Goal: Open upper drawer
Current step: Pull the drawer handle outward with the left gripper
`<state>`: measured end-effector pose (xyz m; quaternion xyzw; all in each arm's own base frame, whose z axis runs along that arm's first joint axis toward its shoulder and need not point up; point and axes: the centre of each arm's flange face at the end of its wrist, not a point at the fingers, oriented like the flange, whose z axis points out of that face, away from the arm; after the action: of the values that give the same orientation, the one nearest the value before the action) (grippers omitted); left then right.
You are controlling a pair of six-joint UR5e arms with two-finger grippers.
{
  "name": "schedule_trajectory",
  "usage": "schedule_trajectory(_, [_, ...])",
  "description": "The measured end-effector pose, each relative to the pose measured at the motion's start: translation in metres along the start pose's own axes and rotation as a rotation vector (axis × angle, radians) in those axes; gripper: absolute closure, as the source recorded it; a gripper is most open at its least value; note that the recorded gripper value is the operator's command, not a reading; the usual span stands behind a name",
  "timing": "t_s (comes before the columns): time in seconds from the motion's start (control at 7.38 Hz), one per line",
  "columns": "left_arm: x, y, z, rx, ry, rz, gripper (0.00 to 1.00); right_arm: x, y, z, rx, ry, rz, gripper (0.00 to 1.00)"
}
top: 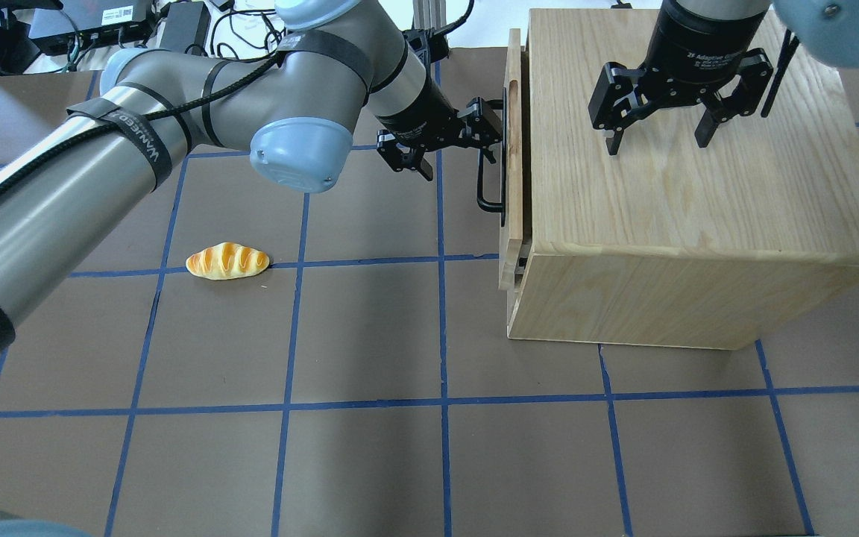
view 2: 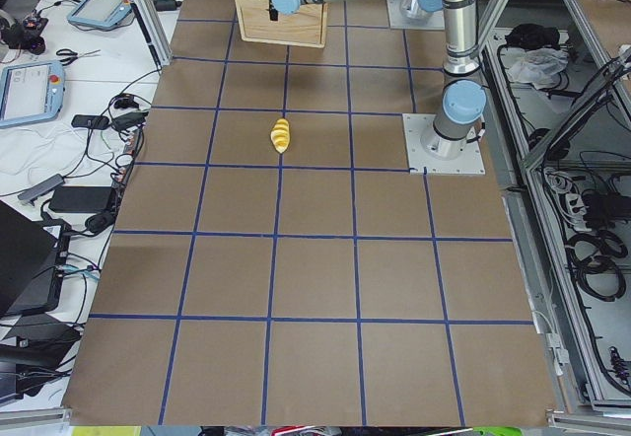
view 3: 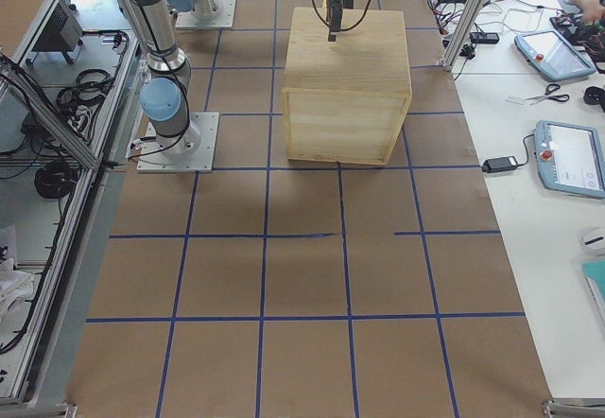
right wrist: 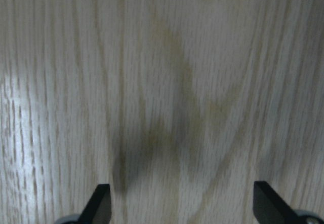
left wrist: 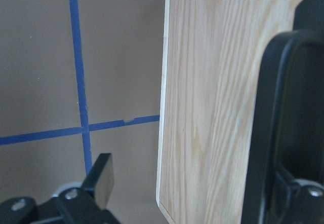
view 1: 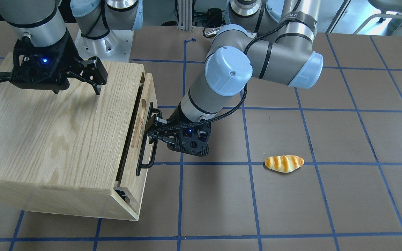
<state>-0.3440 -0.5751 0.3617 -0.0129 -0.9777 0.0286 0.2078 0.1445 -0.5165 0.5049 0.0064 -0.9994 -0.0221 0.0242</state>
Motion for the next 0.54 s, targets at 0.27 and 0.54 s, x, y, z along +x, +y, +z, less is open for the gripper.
schedule_trajectory(0.27, [-0.0019, 0.0019, -0.0079, 0.003, -0.002, 0.027, 0.00, 0.0002, 0.0000, 0.0000, 0.000, 0.000, 0.000, 0.00])
schedule_trajectory(0.54, [-0.0088, 0.0020, -0.0104, 0.002, -0.009, 0.038, 0.00, -0.0001, 0.0000, 0.0000, 0.000, 0.000, 0.000, 0.00])
